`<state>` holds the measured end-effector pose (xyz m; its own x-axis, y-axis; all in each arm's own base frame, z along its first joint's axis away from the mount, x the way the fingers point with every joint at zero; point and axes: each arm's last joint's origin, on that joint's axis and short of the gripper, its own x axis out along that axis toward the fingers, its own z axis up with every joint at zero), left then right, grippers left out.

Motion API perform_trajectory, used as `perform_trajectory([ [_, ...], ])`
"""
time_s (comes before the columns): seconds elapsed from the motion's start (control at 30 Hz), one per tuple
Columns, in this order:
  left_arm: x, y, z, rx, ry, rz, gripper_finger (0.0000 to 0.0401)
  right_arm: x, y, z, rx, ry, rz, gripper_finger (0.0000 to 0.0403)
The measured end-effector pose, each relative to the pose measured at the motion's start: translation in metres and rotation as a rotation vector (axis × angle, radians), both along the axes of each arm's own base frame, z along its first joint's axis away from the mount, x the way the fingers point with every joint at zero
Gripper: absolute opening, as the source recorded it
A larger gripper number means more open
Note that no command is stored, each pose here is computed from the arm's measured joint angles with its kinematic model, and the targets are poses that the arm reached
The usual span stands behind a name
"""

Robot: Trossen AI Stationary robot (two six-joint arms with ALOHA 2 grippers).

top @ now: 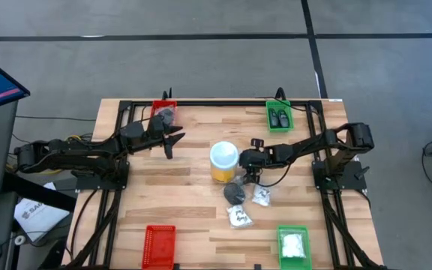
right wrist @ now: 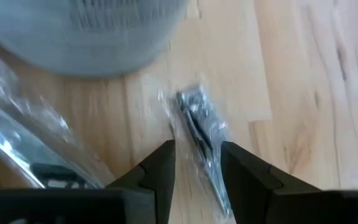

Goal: Pick & Place Travel size toiletries
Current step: Put the nail cutter into the bottom orange bin

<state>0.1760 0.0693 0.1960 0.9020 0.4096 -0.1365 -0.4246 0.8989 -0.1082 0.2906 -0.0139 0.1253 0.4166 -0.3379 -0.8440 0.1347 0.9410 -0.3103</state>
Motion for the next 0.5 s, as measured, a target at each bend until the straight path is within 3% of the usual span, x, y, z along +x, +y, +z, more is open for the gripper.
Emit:
perform_trajectory([
  [0.5,0.0,0.0,0.0,0.0,0.001,-0.001,0.0131,-0.002,-0.022,-0.002,0.004,0.005,-0.073,0.0118],
])
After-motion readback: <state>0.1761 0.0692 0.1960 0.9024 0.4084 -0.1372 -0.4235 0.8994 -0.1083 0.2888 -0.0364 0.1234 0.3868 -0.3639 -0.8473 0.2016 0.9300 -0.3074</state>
